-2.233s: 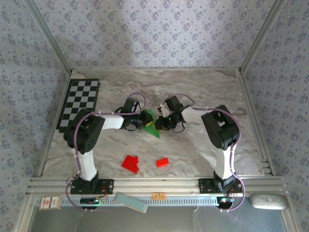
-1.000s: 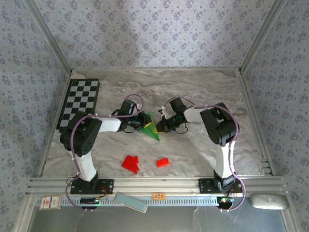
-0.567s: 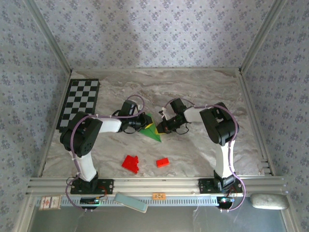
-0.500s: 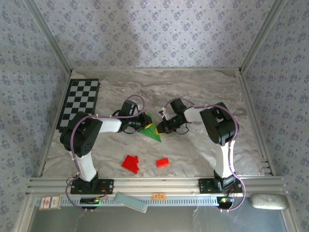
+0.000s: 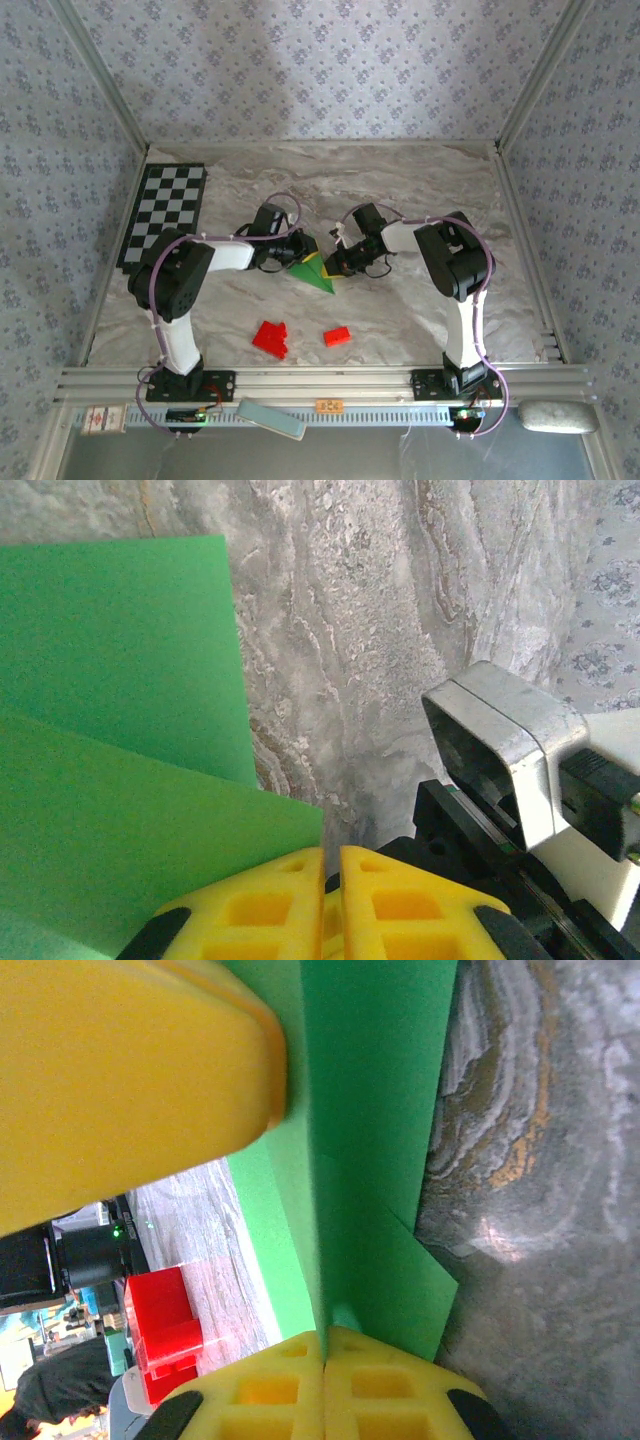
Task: Fold a paper plane with a square sheet of paper (pick it up from the middle)
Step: Fourth fold the wing at the center of the table.
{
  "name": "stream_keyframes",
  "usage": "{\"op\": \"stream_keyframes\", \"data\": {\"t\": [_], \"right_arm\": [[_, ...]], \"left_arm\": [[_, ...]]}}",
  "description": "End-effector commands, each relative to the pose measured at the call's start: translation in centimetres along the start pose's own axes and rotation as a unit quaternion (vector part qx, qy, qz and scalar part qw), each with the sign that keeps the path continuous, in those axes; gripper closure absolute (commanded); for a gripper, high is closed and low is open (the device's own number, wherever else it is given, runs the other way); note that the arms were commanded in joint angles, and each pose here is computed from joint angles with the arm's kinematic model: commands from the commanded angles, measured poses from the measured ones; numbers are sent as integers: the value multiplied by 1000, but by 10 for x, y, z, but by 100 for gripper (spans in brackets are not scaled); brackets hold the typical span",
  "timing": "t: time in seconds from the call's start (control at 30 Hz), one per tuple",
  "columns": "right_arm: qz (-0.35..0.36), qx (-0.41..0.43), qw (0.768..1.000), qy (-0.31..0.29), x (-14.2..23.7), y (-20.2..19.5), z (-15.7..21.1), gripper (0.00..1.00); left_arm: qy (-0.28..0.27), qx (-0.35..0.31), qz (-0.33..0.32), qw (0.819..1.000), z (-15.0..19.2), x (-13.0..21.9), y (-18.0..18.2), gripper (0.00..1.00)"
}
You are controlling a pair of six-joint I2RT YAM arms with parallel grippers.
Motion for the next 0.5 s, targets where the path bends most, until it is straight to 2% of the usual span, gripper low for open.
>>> {"op": "stream_keyframes", "data": {"t": [0.0, 0.27, 0.47], "right_arm": [[12, -21, 1000, 8, 2, -5, 3, 92], [14, -27, 999, 11, 0, -7, 4, 91], [22, -29, 999, 6, 5, -2, 3, 83]], "left_arm": [[10, -2, -8, 1000, 1, -6, 0, 89], [12, 1, -14, 1000, 0, -9, 2, 89], [13, 4, -22, 1000, -1, -12, 4, 89]]}}
Point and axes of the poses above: each hand's point on the last joint's axis, 136 mm out from that joint toward the fingers, its own x axis back along the fingers, its own y axis along the line the jaws close on, z = x × y, the point moved 6 cm from there along x, back along the fingers, and after that the axes turned 2 degrees about x, right-handed, at the moved point
